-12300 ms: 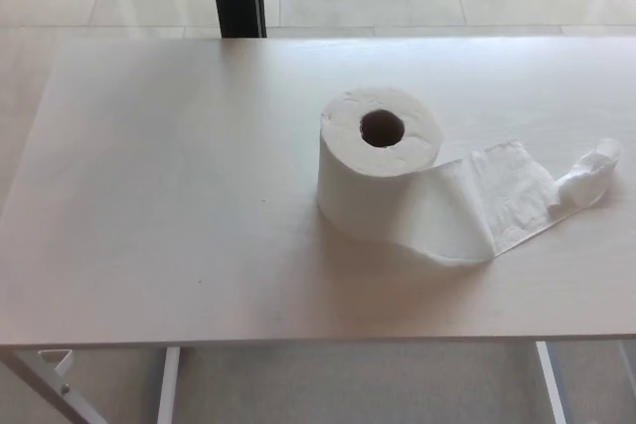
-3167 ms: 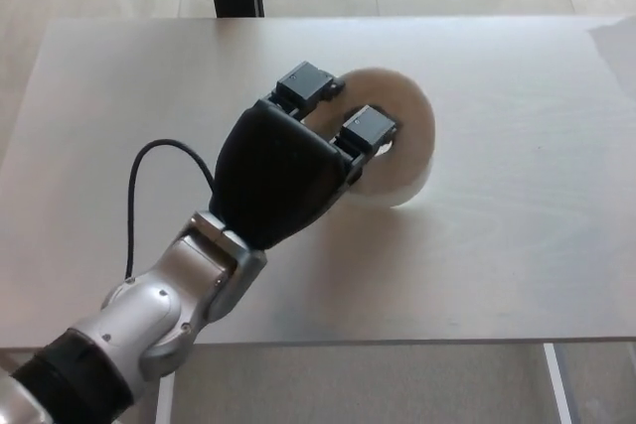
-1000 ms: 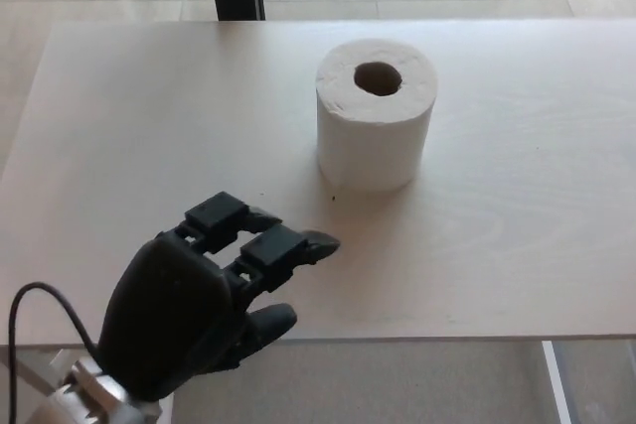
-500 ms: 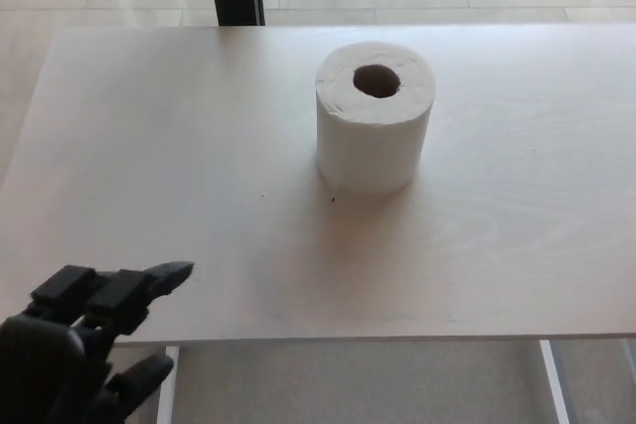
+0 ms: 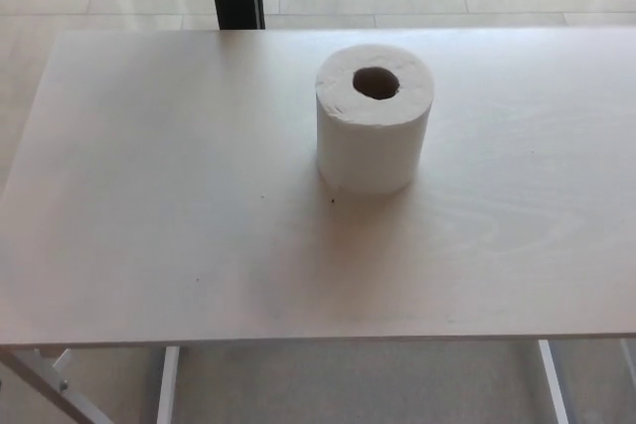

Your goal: A toilet paper roll is kept in the middle of the desk infront of the robot. The robot places its left hand on the top of the toilet paper roll to hold it still and uses its right hand to tear off a piece of toilet paper from it and hands the paper to a person

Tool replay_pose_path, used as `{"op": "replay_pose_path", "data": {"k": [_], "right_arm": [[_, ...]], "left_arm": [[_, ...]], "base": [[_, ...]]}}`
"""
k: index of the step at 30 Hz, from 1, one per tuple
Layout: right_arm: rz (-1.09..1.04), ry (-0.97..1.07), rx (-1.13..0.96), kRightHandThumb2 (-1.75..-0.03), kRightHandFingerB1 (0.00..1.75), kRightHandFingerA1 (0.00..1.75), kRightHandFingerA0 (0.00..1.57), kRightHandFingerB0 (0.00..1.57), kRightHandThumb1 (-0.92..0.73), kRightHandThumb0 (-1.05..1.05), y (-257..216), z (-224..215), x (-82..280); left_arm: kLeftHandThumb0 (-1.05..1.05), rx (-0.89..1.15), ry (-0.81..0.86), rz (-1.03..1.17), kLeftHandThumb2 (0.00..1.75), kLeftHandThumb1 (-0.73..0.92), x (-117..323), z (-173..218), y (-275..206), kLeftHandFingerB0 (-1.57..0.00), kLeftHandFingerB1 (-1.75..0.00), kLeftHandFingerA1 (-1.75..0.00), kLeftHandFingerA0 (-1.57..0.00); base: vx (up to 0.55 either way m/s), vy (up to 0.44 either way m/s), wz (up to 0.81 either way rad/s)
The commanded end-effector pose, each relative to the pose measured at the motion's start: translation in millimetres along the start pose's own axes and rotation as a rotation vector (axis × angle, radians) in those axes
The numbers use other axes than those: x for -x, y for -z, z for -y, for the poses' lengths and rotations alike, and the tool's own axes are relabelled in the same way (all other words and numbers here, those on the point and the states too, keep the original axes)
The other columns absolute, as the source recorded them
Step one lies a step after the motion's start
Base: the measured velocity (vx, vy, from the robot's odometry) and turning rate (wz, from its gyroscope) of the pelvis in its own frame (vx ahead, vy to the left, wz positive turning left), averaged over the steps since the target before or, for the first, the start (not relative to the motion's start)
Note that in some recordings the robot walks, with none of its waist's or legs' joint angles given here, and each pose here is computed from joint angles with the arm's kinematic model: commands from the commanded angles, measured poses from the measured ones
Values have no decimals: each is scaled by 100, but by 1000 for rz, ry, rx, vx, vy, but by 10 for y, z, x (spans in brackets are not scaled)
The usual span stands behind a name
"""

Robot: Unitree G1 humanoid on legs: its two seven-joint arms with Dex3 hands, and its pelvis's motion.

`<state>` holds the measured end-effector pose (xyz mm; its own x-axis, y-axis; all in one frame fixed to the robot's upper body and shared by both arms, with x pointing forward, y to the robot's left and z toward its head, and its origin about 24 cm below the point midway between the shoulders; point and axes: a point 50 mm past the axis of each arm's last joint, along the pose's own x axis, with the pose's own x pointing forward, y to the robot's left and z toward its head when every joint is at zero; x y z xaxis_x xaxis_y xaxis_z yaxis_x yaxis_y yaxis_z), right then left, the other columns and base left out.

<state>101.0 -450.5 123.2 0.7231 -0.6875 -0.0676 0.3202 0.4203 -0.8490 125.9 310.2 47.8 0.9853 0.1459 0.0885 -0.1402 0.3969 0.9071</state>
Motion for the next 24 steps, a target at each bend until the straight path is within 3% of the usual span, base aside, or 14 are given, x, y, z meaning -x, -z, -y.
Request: {"op": "replay_pose_path", "data": {"k": [1, 3, 4, 6, 13, 14, 15, 16, 17, 18, 19, 21, 23, 24], "right_arm": [[-500, 356, -763, -57, 64, 103, 24, 38, -70, -37, 1459, 69, 712], [-509, 313, -807, -60, 68, 111, 20, 37, -68, -40, 1444, 45, 671], [-504, 310, -837, -60, 71, 110, 24, 41, -68, -39, 1418, 49, 616], [-516, 291, -863, -58, 77, 114, 37, 48, -70, -37, 1380, 69, 512], [-635, 364, -954, -65, 92, 106, 35, 59, -68, -30, 1376, 37, 389], [-644, 356, -925, -64, 92, 109, 37, 57, -71, -32, 1384, -9, 389], [-638, 330, -901, -61, 87, 108, 47, 54, -73, -34, 1391, -59, 400], [-637, 275, -845, -57, 84, 126, 51, 56, -75, -36, 1407, -133, 431], [-639, 272, -840, -57, 84, 126, 51, 56, -75, -36, 1421, -132, 449], [-640, 267, -832, -60, 83, 125, 51, 60, -72, -36, 1441, -141, 467], [-644, 262, -825, -61, 82, 124, 53, 60, -71, -37, 1463, -149, 478], [-654, 260, -813, -62, 81, 126, 54, 58, -70, -39, 1504, -151, 515], [-663, 261, -795, -62, 79, 133, 64, 61, -69, -37, 1523, -157, 526], [-661, 251, -797, -61, 77, 129, 71, 64, -67, -36, 1540, -167, 539]], "left_arm": [[-31, 879, -1078, -1024, 60, 86, 1614, -705, 1690, -12, -45, -119, -16], [-29, 887, -1103, -1008, 63, 83, 1648, -716, 1597, -9, -51, -119, -8], [-25, 914, -1120, -1005, 64, 84, 1646, -708, 1581, -9, -49, -138, -15], [-25, 938, -1120, -1048, 63, 82, 1679, -695, 1667, -8, -49, -74, -7], [-28, 939, -992, -1267, 67, 85, 1689, -493, 1787, -4, -35, -67, -5], [-28, 952, -981, -1314, 67, 84, 1757, -429, 1791, -4, -35, -77, -14], [-29, 964, -978, -1327, 65, 86, 1797, -395, 1775, -4, -42, -80, -8], [-30, 913, -901, -1389, 61, 85, 1884, -310, 1718, -17, -77, -101, -20], [-30, 907, -891, -1395, 61, 85, 1892, -308, 1717, -17, -77, -101, -20], [-31, 930, -848, -1394, 64, 83, 1953, -276, 1684, -8, -61, -71, -3], [-35, 920, -766, -1412, 65, 86, 2006, -254, 1660, -8, -56, -63, -4], [-38, 883, -665, -1442, 82, 76, 2097, -234, 1648, -20, -60, -62, -13], [-33, 853, -629, -1465, 64, 84, 2125, -219, 1639, -28, -63, -68, -18], [-41, 836, -590, -1477, 98, 61, 2158, -204, 1629, -35, -67, -67, -25]], "base": [[0, 0, 0], [0, 0, 0], [0, 0, 0], [0, 0, 0], [0, 0, 0], [0, 0, 0], [0, 0, 0], [0, 0, 0], [0, 0, 0], [0, 0, 0], [0, 0, 0], [0, 0, 0], [0, 0, 0], [0, 0, 0]]}}
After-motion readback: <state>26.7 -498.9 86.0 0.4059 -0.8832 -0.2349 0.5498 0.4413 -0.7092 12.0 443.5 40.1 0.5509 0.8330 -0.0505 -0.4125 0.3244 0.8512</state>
